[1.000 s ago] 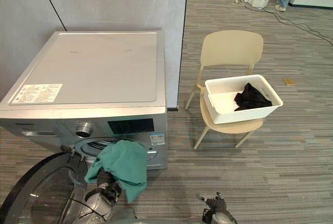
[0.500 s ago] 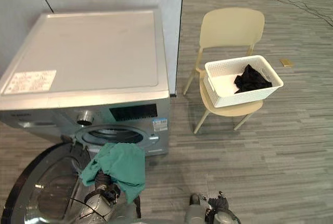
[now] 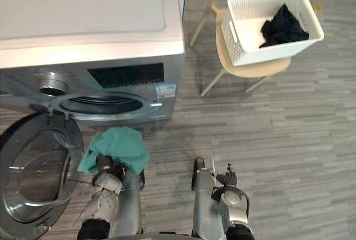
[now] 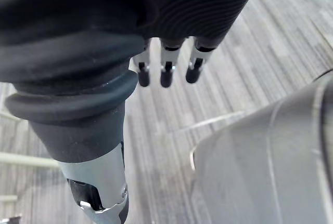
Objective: Pick up the laundry basket with both hands and put the clothes into the washing machine.
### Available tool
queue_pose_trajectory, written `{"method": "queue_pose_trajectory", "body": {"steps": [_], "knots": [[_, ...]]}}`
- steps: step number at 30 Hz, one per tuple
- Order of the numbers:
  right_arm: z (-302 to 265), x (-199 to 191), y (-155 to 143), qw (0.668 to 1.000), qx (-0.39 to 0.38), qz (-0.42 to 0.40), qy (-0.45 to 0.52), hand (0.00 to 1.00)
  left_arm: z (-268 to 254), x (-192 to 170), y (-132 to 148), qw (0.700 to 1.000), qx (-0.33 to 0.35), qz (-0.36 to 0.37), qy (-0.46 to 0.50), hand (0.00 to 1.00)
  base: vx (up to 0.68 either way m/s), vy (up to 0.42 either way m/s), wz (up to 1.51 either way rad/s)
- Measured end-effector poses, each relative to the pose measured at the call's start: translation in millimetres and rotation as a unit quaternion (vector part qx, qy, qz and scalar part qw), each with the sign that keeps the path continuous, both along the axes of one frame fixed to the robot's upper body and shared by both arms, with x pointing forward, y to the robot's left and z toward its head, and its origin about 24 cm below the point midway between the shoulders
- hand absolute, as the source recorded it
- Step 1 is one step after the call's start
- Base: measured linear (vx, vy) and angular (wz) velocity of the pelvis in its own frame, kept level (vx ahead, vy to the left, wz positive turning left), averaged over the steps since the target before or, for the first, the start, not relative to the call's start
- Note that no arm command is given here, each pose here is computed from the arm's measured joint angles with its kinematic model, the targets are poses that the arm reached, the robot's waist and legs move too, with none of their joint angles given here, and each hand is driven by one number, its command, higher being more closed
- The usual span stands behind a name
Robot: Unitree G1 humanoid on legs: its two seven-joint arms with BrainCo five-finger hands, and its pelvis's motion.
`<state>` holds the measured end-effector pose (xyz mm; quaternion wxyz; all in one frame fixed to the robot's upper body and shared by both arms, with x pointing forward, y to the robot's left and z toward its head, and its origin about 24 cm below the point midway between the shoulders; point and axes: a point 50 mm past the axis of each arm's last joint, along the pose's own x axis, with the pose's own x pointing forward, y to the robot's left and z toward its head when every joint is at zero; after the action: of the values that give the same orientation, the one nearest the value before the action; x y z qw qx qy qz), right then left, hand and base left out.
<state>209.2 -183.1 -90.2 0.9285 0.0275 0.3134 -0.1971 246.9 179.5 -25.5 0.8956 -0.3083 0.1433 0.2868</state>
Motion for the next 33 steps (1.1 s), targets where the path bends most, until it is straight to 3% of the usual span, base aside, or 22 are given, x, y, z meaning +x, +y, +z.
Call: {"method": "queue_pose_trajectory", "body": {"steps": [4,11,19,24,29,30,33], "knots": [[14,17,-2,0.999,0.001,-0.021,-0.038,0.0,26,38,6,0.998,-0.033,0.038,-0.042,1.0,-0.04,-0.031,-0.1],[35,35,-6,0.995,0.007,-0.041,-0.093,0.0,78,85,43,0.99,-0.044,0.084,-0.106,1.0,-0.04,-0.035,-0.19],[45,36,-12,0.989,0.015,-0.06,-0.131,0.0,209,128,77,0.966,0.045,0.064,-0.247,1.0,0.04,0.017,-0.09],[40,26,-17,0.988,0.026,-0.079,-0.13,0.0,302,135,70,0.93,0.108,0.036,-0.348,1.0,0.05,0.038,0.03],[31,17,-18,0.989,0.04,-0.081,-0.12,0.0,390,126,44,0.879,0.182,-0.007,-0.44,1.0,0.03,0.038,0.05],[29,14,-19,0.988,0.046,-0.085,-0.118,0.0,392,126,46,0.877,0.202,-0.012,-0.436,0.0,0.04,0.03,0.04],[25,11,-22,0.988,0.051,-0.092,-0.11,0.0,408,125,40,0.867,0.242,-0.027,-0.436,0.0,0.03,0.019,0.03]]}}
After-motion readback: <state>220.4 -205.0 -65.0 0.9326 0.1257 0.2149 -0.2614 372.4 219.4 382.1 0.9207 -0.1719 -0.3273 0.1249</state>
